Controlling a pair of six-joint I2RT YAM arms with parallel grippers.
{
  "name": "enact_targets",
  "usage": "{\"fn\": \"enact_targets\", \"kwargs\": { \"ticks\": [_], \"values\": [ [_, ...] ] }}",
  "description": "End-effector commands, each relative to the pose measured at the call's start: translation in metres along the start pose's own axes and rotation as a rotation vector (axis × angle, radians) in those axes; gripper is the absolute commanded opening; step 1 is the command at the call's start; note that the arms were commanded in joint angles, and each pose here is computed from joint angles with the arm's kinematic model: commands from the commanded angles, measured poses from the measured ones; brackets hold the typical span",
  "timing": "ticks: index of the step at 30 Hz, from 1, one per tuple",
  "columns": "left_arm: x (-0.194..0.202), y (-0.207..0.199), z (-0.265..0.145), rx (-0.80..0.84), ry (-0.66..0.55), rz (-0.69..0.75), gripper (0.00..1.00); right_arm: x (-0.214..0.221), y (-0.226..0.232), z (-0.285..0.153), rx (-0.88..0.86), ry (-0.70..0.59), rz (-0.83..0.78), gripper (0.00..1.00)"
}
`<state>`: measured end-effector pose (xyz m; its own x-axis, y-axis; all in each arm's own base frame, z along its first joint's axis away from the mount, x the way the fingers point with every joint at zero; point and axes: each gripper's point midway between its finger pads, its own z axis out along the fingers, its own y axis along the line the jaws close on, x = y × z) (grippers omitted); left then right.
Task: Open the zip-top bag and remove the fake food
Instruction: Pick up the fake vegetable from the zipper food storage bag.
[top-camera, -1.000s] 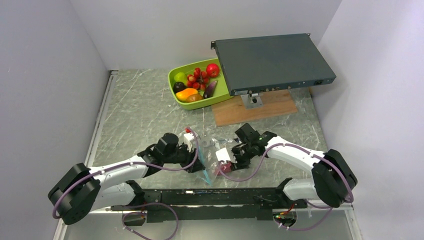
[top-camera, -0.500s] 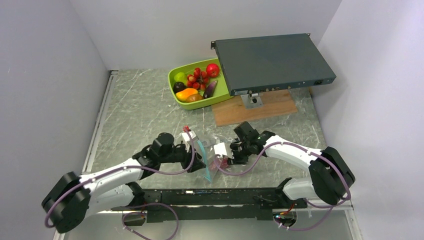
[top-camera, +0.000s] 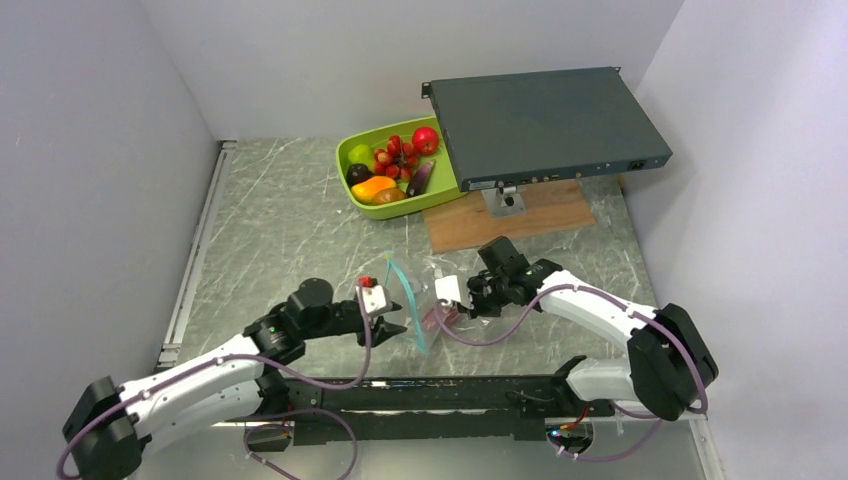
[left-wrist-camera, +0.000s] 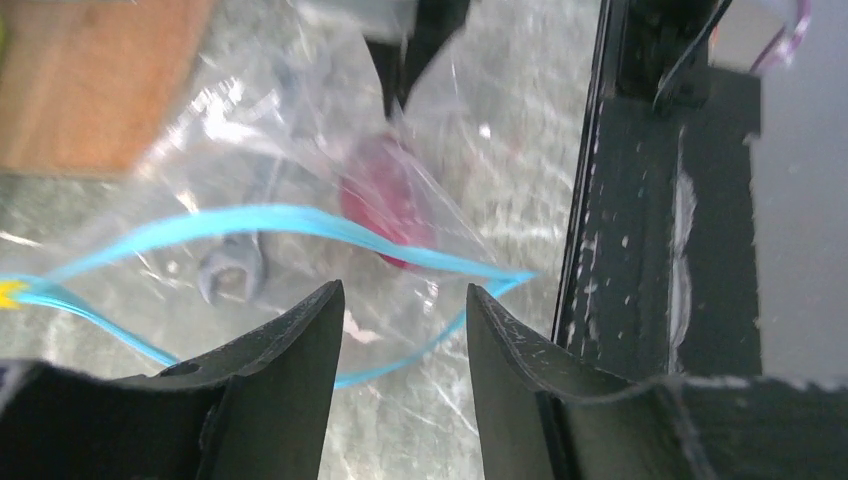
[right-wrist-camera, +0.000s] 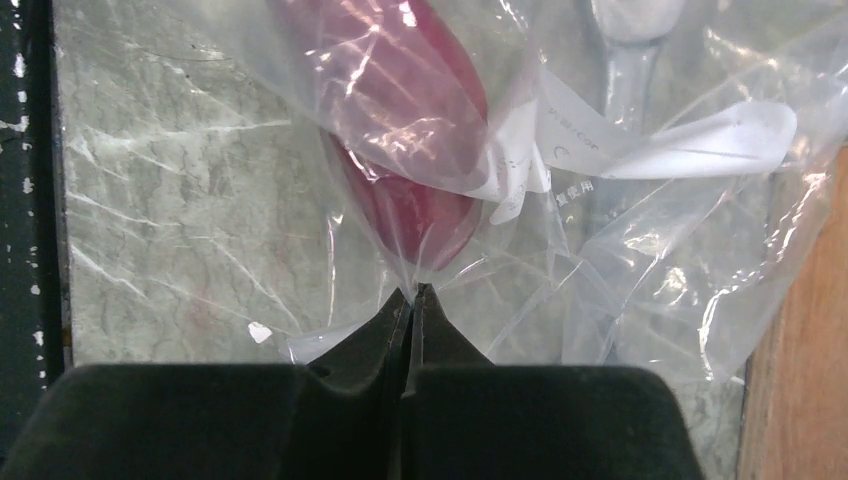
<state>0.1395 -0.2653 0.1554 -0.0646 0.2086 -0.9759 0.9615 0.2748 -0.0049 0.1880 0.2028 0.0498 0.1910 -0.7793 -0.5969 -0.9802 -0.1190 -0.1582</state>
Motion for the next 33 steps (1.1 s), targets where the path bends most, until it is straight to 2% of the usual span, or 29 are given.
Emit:
{"fn": "enact_targets", "kwargs": {
  "ticks": [1,6,9,13,16,17,20,22,25,33],
  "values": [
    [0.031,0.011,0.012,-0.027,0.168,0.133,0.51,-0.013,-0.013,-0.007,0.042,-0.049,-0.056,0.0],
    [0.035,0.028,0.02,-0.084,0.223,0.212,0.44,-0.012,-0.008,-0.006,0.024,-0.052,-0.066,0.0],
    [0.021,0.036,0.018,-0.137,0.17,0.275,0.44,-0.012,-0.007,-0.005,0.015,-0.053,-0.072,0.0],
    [-0.004,0.036,0.011,-0.168,0.032,0.334,0.44,-0.013,-0.004,-0.005,0.002,-0.063,-0.08,0.0],
    [-0.008,0.038,0.007,-0.193,-0.002,0.357,0.43,-0.016,-0.001,-0.006,-0.012,-0.077,-0.09,0.0],
    [-0.007,0.039,0.008,-0.195,0.002,0.361,0.42,-0.018,0.001,-0.006,-0.022,-0.086,-0.095,0.0],
    [0.006,0.041,0.013,-0.179,0.062,0.372,0.3,-0.023,0.007,-0.007,-0.049,-0.112,-0.104,0.0],
    [0.014,0.045,0.017,-0.175,0.115,0.374,0.27,-0.024,0.008,-0.008,-0.051,-0.119,-0.108,0.0],
    [0.025,0.046,0.021,-0.162,0.158,0.382,0.28,-0.025,0.006,-0.01,-0.042,-0.124,-0.112,0.0],
    [0.034,0.031,0.04,-0.036,0.156,0.409,0.34,-0.026,0.01,-0.01,-0.055,-0.14,-0.143,0.0]
  ]
}}
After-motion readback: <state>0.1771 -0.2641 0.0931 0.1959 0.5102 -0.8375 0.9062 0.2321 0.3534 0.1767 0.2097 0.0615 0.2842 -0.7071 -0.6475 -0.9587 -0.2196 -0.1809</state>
